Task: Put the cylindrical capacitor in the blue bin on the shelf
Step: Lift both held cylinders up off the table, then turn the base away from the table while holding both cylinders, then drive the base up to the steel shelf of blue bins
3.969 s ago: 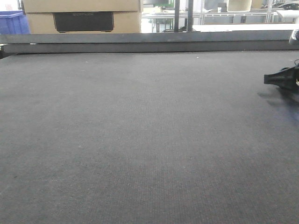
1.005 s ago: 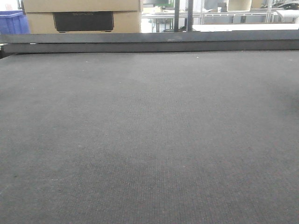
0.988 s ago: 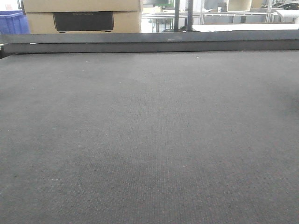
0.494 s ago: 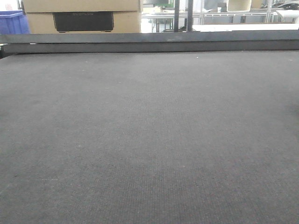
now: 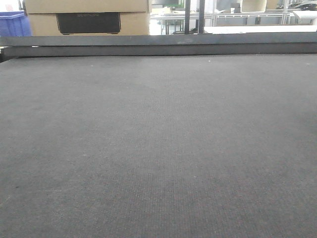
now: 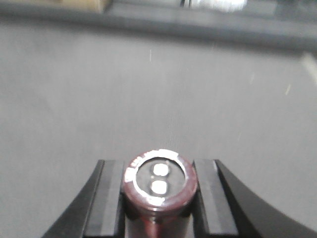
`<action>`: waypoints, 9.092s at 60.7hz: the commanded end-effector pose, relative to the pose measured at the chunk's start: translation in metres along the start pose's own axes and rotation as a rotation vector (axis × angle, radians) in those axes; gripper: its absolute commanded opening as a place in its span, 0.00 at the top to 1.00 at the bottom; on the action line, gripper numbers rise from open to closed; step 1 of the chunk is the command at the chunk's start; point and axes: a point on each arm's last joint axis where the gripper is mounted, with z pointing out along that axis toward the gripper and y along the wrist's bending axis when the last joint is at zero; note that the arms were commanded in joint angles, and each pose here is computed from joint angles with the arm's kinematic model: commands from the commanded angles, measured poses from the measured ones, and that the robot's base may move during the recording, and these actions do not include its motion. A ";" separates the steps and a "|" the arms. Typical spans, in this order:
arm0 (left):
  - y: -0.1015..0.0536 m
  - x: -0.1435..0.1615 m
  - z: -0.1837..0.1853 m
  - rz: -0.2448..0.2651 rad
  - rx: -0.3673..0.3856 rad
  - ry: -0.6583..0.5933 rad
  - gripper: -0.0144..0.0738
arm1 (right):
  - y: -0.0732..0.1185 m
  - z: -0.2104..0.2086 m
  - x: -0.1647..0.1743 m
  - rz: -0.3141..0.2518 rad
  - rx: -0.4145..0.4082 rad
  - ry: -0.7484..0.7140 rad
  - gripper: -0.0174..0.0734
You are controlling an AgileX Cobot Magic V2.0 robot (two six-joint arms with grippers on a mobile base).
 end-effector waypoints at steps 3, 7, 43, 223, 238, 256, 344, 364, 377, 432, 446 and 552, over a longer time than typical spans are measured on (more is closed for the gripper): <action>-0.002 -0.001 -0.007 -0.004 0.014 -0.015 0.96 | 0.001 -0.029 -0.013 -0.021 0.003 -0.116 0.92; -0.002 -0.001 -0.008 -0.002 0.018 -0.017 0.96 | 0.002 -0.040 -0.019 -0.024 0.002 -0.144 0.92; -0.008 -0.001 -0.009 0.042 0.059 -0.027 0.96 | 0.003 -0.047 -0.025 -0.027 -0.002 -0.142 0.92; -0.008 -0.001 -0.009 0.042 0.059 -0.027 0.96 | 0.003 -0.047 -0.025 -0.027 -0.002 -0.142 0.92; -0.008 -0.001 -0.009 0.042 0.059 -0.027 0.96 | 0.003 -0.047 -0.025 -0.027 -0.002 -0.142 0.92; -0.008 -0.001 -0.009 0.042 0.059 -0.027 0.96 | 0.003 -0.047 -0.025 -0.027 -0.002 -0.142 0.92; -0.008 -0.001 -0.009 0.042 0.059 -0.030 0.96 | 0.003 -0.047 -0.025 -0.027 -0.002 -0.142 0.92; -0.008 -0.001 -0.009 0.042 0.059 -0.030 0.96 | 0.003 -0.047 -0.025 -0.027 -0.002 -0.142 0.92; -0.008 -0.001 -0.009 0.042 0.059 -0.030 0.96 | 0.003 -0.047 -0.025 -0.027 -0.002 -0.142 0.92; -0.008 -0.001 -0.009 0.042 0.059 -0.030 0.96 | 0.003 -0.047 -0.025 -0.027 -0.002 -0.142 0.92; -0.008 -0.001 -0.009 0.042 0.059 -0.030 0.96 | 0.003 -0.047 -0.025 -0.027 -0.002 -0.142 0.92; -0.008 -0.001 -0.009 0.042 0.059 -0.030 0.96 | 0.003 -0.047 -0.025 -0.027 -0.002 -0.142 0.92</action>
